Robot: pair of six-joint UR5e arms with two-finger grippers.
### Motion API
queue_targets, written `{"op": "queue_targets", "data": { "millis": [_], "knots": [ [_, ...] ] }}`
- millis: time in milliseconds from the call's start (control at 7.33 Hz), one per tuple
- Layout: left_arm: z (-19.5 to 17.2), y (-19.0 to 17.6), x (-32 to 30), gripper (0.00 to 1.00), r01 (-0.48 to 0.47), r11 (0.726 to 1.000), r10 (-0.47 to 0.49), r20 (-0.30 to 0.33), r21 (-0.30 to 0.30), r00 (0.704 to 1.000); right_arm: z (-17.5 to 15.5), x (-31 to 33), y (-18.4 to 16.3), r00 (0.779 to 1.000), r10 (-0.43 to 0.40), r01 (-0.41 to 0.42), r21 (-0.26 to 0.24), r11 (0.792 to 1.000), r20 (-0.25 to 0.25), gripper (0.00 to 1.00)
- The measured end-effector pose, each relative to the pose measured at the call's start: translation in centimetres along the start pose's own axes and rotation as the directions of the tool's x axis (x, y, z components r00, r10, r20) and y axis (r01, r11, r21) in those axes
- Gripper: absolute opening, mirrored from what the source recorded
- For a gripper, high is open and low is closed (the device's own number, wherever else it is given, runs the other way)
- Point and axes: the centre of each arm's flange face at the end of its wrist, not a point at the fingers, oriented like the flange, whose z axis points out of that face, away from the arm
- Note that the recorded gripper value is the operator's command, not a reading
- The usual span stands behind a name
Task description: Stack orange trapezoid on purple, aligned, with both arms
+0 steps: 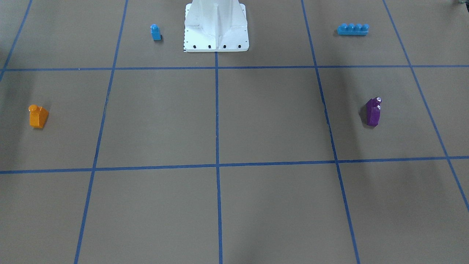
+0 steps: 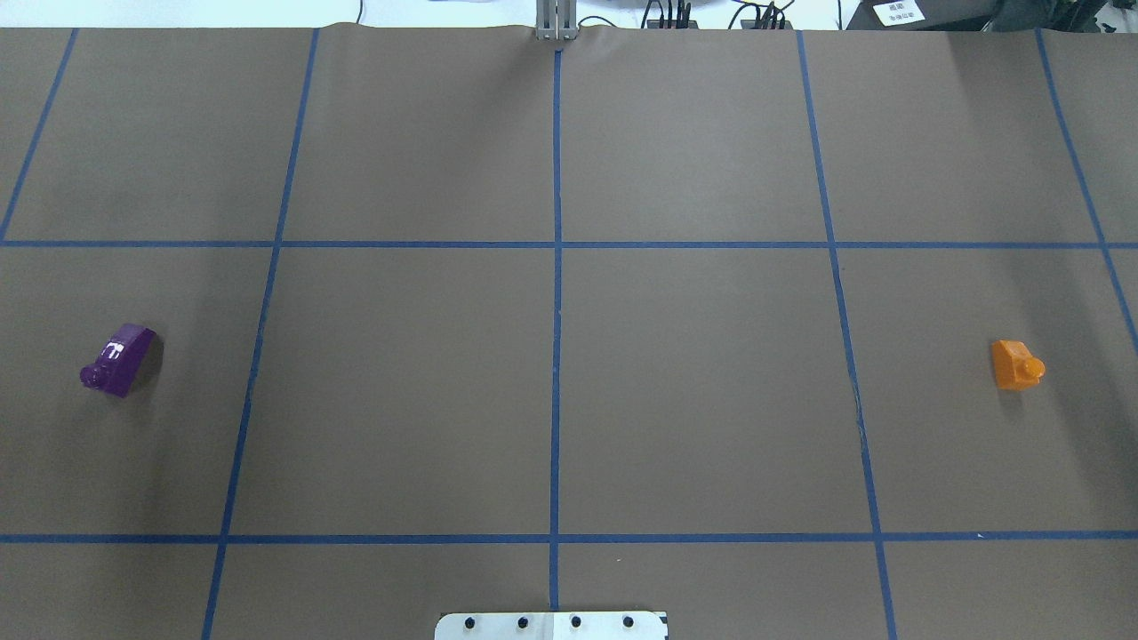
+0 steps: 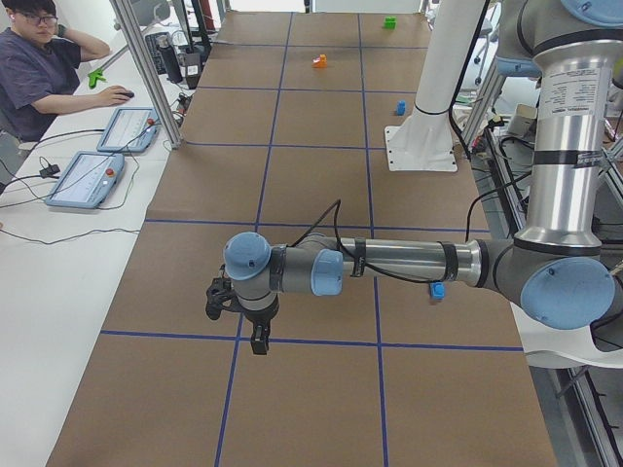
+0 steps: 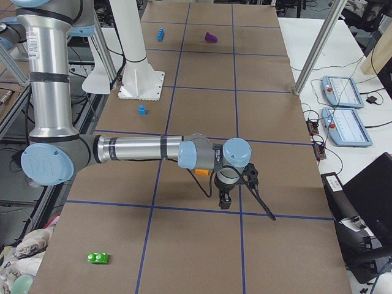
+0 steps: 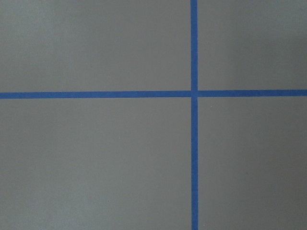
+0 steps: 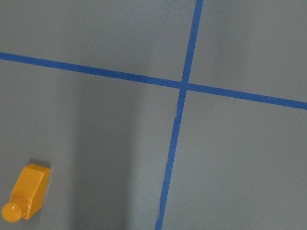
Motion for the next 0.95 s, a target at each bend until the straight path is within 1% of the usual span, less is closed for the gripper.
{"op": "queue_targets", "data": {
  "millis": [409, 682, 818, 955],
  "knots": [
    [-0.9, -0.5, 0.9, 1.0, -0.012, 1.0, 0.012, -0.005, 0.017, 1.0, -0.3, -0.3, -0.5, 1.0, -0.008, 0.008, 0.007, 1.0, -0.003, 1.0],
    [-2.9, -1.8, 3.3, 1.0, -0.072, 0.994, 0.073, -0.009, 0.078, 0.997, -1.0, -1.1, -1.0, 1.0, -0.026, 0.026, 0.025, 0.999, 0.0, 1.0],
    [-2.9, -2.3, 3.9, 1.0, -0.096, 0.991, 0.097, -0.011, 0.093, 0.995, -1.6, -1.6, -1.2, 0.999, -0.033, 0.033, 0.036, 0.999, 0.0, 1.0],
    [-2.3, -2.4, 4.2, 1.0, -0.115, 0.988, 0.118, -0.028, 0.104, 0.993, -2.0, -2.1, -1.5, 0.999, -0.034, 0.034, 0.047, 0.998, -0.002, 1.0]
  ]
}}
